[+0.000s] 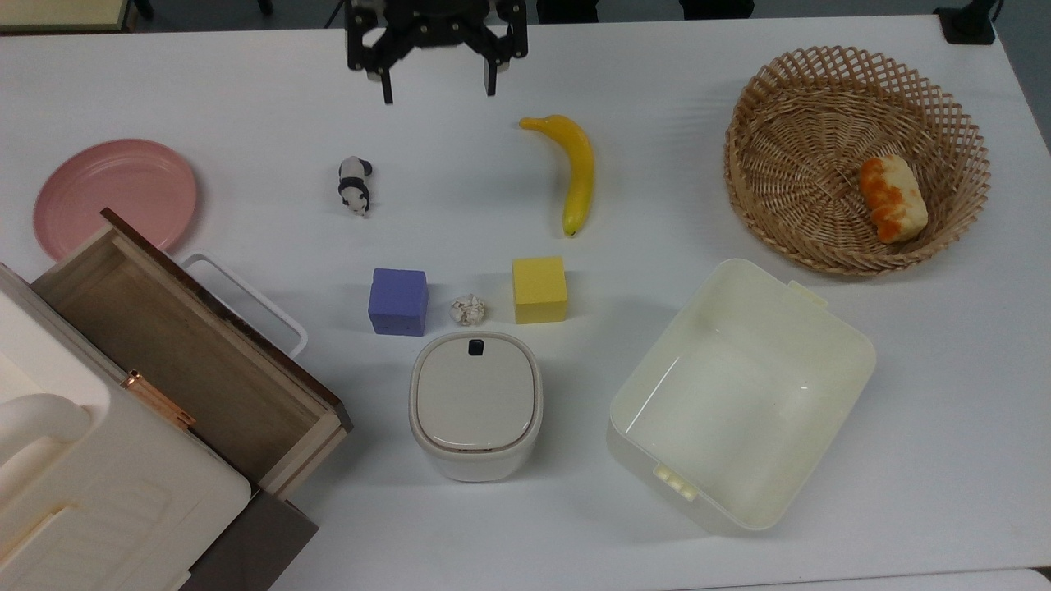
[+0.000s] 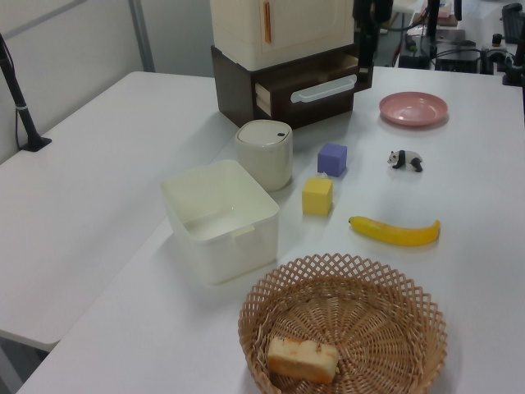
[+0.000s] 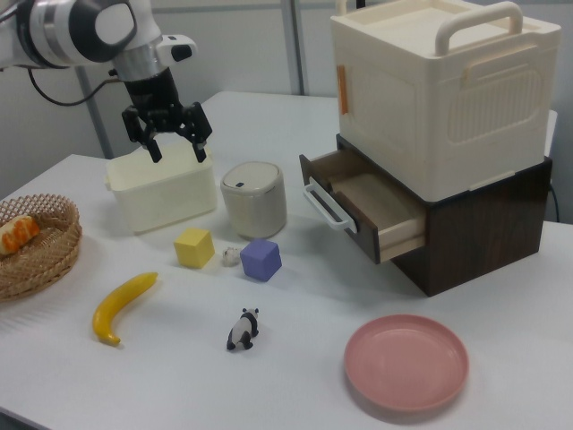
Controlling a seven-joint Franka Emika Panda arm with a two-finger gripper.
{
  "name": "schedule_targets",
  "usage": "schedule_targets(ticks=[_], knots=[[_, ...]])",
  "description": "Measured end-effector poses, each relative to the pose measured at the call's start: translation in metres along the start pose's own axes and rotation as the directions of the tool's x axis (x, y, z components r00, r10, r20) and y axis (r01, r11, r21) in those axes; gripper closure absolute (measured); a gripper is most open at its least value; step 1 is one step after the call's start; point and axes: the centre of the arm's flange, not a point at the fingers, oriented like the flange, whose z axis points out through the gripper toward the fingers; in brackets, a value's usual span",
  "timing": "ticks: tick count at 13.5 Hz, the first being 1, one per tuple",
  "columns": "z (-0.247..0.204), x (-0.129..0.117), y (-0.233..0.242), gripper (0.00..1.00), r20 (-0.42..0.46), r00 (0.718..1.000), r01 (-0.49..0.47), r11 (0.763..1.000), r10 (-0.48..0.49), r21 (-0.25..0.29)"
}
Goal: Open the drawer
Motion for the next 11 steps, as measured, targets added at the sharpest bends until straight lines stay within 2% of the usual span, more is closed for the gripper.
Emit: schedule_targets(ticks=[4, 6, 7, 11], knots=[[-0.007, -0.01, 0.008, 0.0, 0.029, 0.994, -0.109, 0.994, 0.109, 0.007], [-0.01, -0.013, 0.014, 0.0, 0.028, 0.986, -0.164, 0.985, 0.163, 0.047], [-0.01, -0.013, 0.016, 0.0, 0.028, 0.985, -0.174, 0.983, 0.172, 0.062], [-0.011, -0.021, 0.004, 0.0, 0.086, 0.984, -0.161, 0.985, 0.155, 0.062]])
